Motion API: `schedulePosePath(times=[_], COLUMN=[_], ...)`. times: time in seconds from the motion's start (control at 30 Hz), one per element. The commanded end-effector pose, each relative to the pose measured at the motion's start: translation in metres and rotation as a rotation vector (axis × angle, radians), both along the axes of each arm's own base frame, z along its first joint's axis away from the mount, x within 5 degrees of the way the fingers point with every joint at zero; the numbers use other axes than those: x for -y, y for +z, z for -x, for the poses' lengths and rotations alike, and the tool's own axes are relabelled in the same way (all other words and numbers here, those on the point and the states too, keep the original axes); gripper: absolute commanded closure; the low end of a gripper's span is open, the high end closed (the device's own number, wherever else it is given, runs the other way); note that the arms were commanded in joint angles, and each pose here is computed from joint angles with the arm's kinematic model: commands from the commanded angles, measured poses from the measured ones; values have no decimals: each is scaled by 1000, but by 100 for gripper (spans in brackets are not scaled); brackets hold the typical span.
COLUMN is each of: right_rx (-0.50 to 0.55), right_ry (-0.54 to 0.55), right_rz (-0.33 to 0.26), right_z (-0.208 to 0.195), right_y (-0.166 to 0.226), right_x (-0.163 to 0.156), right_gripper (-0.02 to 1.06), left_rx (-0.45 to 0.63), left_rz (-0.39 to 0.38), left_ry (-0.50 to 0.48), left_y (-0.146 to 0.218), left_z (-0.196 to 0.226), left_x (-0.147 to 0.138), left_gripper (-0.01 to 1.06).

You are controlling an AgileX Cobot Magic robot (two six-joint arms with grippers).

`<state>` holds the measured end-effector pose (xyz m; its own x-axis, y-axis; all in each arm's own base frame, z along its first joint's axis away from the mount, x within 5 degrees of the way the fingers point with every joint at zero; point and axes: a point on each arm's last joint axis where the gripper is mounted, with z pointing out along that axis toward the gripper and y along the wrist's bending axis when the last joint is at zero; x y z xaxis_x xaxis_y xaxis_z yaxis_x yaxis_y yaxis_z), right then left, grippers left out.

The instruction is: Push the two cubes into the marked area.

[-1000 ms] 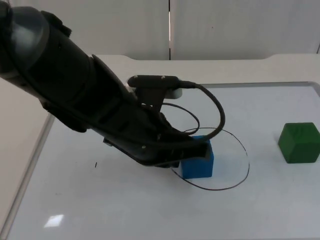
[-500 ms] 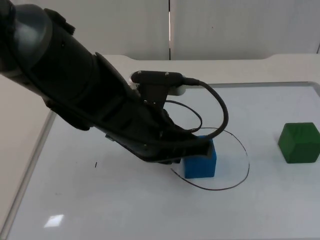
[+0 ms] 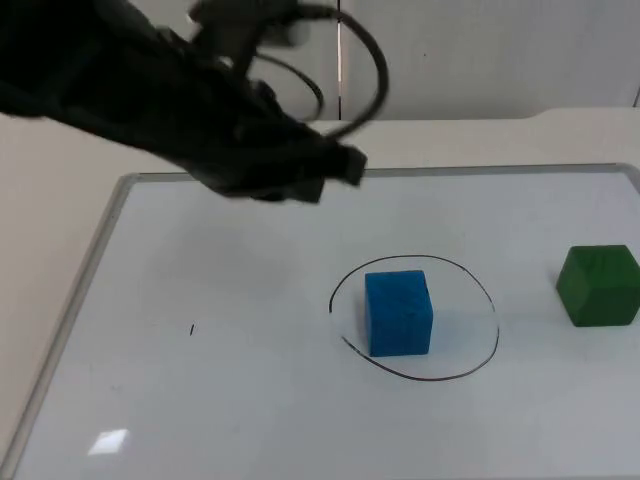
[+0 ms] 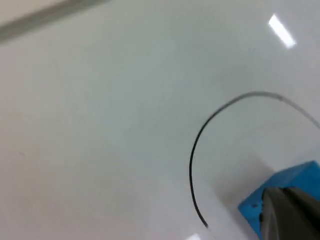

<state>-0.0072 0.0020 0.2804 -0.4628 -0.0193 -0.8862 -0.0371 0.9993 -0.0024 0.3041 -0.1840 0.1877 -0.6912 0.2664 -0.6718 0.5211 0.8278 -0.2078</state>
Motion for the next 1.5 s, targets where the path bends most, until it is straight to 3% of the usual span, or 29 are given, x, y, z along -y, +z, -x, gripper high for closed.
schedulePosePath(times=[0.0, 0.2, 0.63, 0.87, 1.47], right_rx=[5, 5, 5, 5, 5], right_ry=[4, 4, 3, 3, 3], right_rz=[-4, -4, -3, -3, -3], right_z=[0, 0, 0, 0, 0], right_y=[0, 0, 0, 0, 0], right_x=[0, 0, 0, 0, 0], right_gripper=[-1, -1, -1, -1, -1], left_rx=[31, 140, 248, 292, 298], left_rz=[16, 16, -16, 14, 70], left_ry=[-35, -58, -54, -43, 28], left_y=[21, 60, 127, 154, 109], left_z=[4, 19, 64, 90, 168], left_x=[-7, -20, -48, -61, -101], left_gripper=[105, 105, 105, 105, 105])
